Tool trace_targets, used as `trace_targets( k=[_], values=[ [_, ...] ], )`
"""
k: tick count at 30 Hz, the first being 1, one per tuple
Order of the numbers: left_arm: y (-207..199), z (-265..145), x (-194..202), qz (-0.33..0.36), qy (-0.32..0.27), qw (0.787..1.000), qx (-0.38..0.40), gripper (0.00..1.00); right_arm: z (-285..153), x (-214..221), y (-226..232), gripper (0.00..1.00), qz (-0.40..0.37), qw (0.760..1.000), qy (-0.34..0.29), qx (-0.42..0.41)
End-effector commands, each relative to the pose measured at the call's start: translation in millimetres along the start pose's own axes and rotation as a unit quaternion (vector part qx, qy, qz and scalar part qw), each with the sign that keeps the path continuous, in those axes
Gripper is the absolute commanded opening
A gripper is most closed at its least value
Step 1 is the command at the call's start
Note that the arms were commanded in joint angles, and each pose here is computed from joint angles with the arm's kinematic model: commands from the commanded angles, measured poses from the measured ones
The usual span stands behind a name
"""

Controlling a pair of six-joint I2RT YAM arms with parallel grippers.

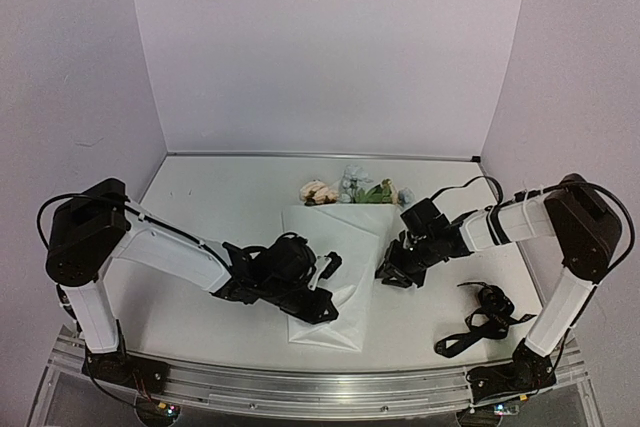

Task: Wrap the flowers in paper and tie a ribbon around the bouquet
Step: Fold the 2/3-folded wrapping paper at the center of the board, then pass from the left arm to the right

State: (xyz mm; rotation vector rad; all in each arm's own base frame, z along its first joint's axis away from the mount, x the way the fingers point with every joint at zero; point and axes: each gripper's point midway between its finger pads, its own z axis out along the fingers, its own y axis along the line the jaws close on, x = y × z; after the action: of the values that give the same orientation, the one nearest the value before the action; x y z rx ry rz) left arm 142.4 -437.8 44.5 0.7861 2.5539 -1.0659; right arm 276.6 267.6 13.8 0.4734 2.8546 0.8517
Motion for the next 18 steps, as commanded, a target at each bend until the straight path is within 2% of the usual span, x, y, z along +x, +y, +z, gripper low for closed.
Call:
trace_targets(
  k=[1,9,14,18],
  values=[
    [-25,4,-27,0.030,-0.025,0.999,0.031,0.00,-2,1,3,0.23,-0.016,1.000,0.011,0.014],
    [-21,20,-22,0.024,-0.008,0.999,0.030,0.00,-21,11,-8,0.25,-0.030,0.999,0.018,0.036],
    [-19,22,-19,0.021,-0.005,0.999,0.033,0.00,-52,19,-7,0.32,-0.053,0.998,0.009,0.033],
    [-21,20,-20,0.022,-0.009,0.999,0.039,0.00,-69,21,16,0.38,-0.062,0.998,0.013,-0.006]
  ],
)
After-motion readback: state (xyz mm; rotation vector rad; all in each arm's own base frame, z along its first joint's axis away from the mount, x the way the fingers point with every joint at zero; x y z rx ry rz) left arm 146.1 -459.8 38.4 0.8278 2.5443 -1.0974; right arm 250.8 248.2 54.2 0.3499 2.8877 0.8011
